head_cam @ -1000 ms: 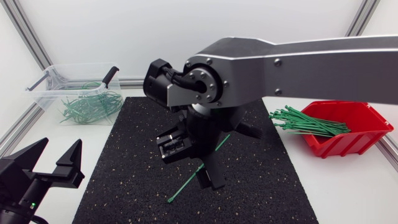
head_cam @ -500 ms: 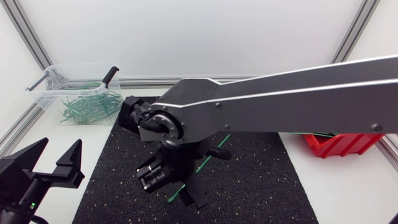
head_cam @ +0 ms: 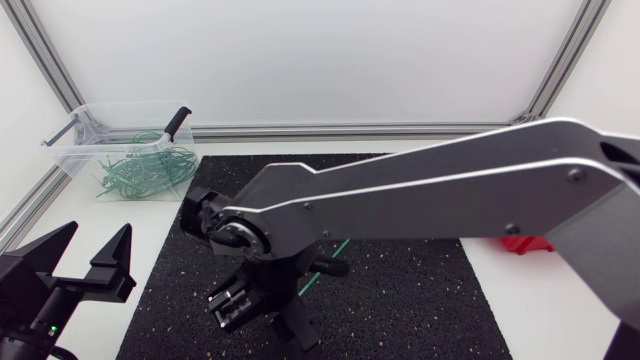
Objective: Take a green cable tie from the red box, thread the tail through the head to close it, then place it in the transparent bin on the left.
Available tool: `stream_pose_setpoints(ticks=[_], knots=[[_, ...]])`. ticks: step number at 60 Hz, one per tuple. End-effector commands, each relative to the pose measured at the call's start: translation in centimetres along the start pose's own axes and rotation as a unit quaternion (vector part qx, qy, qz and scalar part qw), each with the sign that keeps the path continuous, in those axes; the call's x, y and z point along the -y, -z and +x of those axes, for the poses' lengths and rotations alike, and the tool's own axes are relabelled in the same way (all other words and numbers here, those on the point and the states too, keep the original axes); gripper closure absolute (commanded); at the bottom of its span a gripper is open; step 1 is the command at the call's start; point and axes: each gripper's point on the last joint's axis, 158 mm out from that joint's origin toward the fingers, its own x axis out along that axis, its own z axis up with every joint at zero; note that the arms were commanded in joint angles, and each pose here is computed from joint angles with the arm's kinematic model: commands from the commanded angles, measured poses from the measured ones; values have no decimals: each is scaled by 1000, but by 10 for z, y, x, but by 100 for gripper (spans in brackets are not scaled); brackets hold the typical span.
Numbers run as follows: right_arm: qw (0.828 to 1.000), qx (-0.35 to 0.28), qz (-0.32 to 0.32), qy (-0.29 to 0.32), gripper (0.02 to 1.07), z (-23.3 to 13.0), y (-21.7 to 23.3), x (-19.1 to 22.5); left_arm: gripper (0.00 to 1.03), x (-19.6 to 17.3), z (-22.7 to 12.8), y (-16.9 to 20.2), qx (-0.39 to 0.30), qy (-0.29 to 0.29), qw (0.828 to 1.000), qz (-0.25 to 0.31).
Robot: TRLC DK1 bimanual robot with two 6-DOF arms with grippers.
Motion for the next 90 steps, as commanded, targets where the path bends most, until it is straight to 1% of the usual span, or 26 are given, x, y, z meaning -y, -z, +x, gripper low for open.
stream_pose_setpoints(ticks=[1,11,15,21,26,29,32,40,49,55,57,59,64,69,72,82,90], knots=[[1000,-8,-20,-22,45,18,-1,-12,3,0,2,28,-38,-2,999,-14],[999,-7,-26,-20,45,25,-4,-10,3,0,2,28,-38,-2,999,-14],[999,-8,-28,-21,49,28,-5,-9,3,-1,2,28,-38,-2,999,-14],[999,-8,-30,-19,50,30,-5,-7,3,-1,2,28,-38,-2,999,-14],[999,-8,-33,-22,57,33,-6,-7,3,-1,2,28,-38,-2,999,-14],[999,-8,-33,-22,58,33,-6,-6,3,-1,2,28,-38,-2,999,-14],[999,-9,-35,-24,62,34,-6,-6,3,-1,2,28,-38,-2,999,-14],[999,-9,-36,-24,64,35,-7,-3,3,-1,2,28,-38,-2,999,-14],[999,-7,-38,-32,75,35,-9,-4,3,-1,2,28,-38,-2,999,-14],[999,-7,-38,-34,76,36,-10,-3,3,-1,2,28,-38,-2,999,-14],[999,-6,-38,-34,77,36,-11,-2,3,-1,2,28,-38,-2,999,-14],[999,-8,-38,-38,80,36,-10,-3,3,-1,2,28,-38,-2,999,-14],[998,-11,-38,-45,81,38,-8,-5,3,-1,2,28,-38,-2,999,-14],[998,-14,-40,-51,91,39,-6,-7,3,-1,2,28,-38,-2,999,-14],[997,-18,-40,-59,102,39,-4,-10,3,0,2,28,-38,-2,999,-14],[997,-15,-33,-61,102,28,-3,-10,3,0,2,27,-37,0,999,-14],[999,7,-13,-51,102,-6,-4,-2,3,1,1,24,-29,2,999,-14]])
